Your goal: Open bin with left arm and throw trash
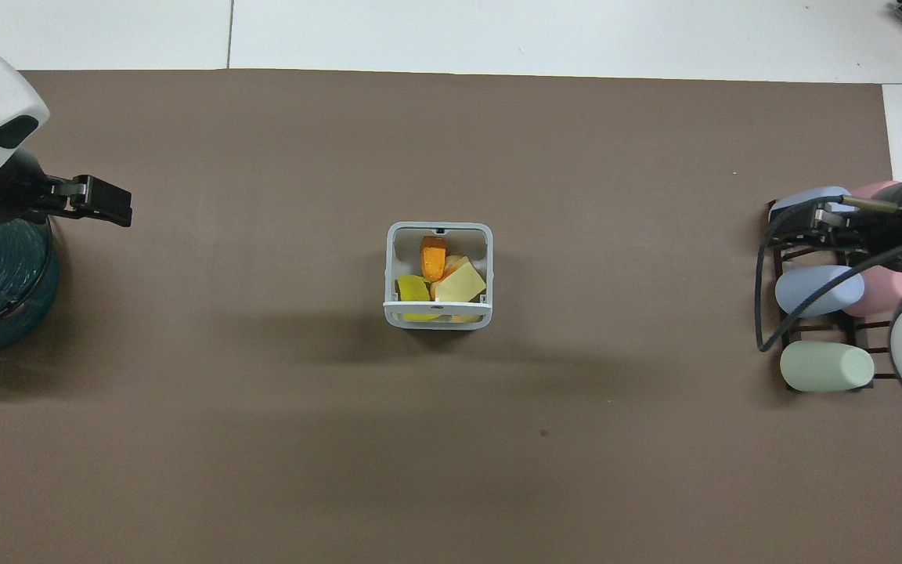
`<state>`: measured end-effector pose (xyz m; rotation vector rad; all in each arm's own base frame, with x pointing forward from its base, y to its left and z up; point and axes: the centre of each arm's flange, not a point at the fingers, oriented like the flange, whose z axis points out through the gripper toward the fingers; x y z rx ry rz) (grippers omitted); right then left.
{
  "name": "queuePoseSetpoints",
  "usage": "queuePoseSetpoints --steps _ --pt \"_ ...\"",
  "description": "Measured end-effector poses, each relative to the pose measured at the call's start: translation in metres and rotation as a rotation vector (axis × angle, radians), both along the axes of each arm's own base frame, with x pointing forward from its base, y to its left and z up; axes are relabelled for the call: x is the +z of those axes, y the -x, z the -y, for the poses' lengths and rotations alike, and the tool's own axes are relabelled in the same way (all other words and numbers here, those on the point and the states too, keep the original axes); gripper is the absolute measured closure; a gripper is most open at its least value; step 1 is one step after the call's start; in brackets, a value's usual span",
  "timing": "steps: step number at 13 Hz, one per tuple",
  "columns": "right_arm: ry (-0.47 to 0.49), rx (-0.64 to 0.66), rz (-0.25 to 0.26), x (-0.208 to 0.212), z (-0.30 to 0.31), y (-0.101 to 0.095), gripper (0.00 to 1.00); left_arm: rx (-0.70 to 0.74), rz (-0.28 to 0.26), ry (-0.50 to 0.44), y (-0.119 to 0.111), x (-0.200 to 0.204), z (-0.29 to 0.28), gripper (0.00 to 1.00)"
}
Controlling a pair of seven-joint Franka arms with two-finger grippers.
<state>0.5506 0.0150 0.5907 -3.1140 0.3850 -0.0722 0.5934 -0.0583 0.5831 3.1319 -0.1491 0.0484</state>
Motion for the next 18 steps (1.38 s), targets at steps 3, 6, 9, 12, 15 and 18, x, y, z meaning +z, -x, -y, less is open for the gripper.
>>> queuePoseSetpoints --steps 3,6,9,12,15,18 --pt "0.001 0.002 -0.040 -0.0022 0.0003 0.0052 0.00 0.001 0.002 0.000 0.0003 0.0009 -0.0008 0.00" --pt "0.002 0.011 -0.054 -0.0018 -0.0048 0.0072 0.00 0.001 0.002 0.000 0.0005 0.0012 -0.0008 0.00" --pt "0.012 0.015 -0.060 0.0059 -0.0055 0.0086 0.00 0.001 0.002 0.000 0.0005 0.0012 -0.0008 0.00" --pt "0.014 0.131 -0.067 0.0058 -0.0065 0.0084 0.00 0.001 0.002 0.000 0.0005 0.0012 -0.0008 0.00" --pt "0.014 0.205 -0.075 0.0035 -0.0013 0.0076 0.00 0.001 0.002 0.000 0.0005 0.0012 -0.0008 0.00" --pt "0.014 0.210 -0.075 0.0030 -0.0023 0.0073 0.00 0.001 0.002 0.000 0.0005 0.0012 -0.0008 0.00"
